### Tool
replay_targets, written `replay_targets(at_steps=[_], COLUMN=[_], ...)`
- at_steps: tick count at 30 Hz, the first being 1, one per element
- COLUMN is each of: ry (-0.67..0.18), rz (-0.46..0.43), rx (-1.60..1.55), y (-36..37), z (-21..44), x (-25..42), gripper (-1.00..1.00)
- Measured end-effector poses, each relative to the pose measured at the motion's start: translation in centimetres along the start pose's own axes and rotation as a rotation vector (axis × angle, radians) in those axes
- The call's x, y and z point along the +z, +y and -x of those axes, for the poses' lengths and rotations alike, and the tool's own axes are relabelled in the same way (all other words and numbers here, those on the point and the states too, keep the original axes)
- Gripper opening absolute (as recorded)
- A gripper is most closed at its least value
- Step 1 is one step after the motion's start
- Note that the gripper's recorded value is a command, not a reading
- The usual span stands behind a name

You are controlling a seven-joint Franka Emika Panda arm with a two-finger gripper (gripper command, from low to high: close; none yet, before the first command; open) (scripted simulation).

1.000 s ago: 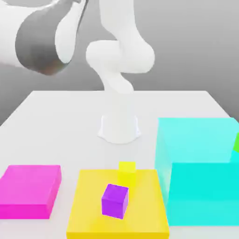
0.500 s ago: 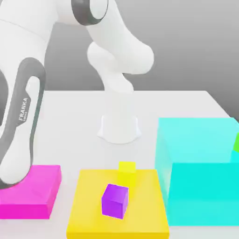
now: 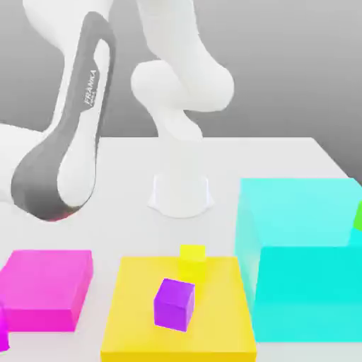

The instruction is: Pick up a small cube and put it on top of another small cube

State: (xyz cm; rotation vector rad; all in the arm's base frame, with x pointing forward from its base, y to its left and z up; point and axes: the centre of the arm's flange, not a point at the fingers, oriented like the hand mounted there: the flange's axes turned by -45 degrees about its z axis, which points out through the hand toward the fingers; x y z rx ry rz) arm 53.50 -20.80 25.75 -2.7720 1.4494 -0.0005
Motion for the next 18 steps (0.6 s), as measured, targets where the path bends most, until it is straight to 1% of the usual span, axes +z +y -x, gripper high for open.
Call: replay_targets(at_steps=[7, 10, 11, 14, 15, 18], ry=[-0.002, 0.000, 0.001, 0.003, 0.003, 0.003], rz=[0.003, 0.008, 0.009, 0.012, 0.012, 0.012], rx=[-0.310, -0.440, -0.459, -0.457, -0.459, -0.460], y=[-5.7, -6.6, -6.5, -5.9, -5.9, -5.9], z=[13.2, 19.0, 19.8, 19.8, 19.9, 19.9], x=[-4.6, -6.1, -5.7, -1.9, -0.7, -0.7], gripper=[-1.00, -1.00, -1.00, -1.00, 1.00, 1.00])
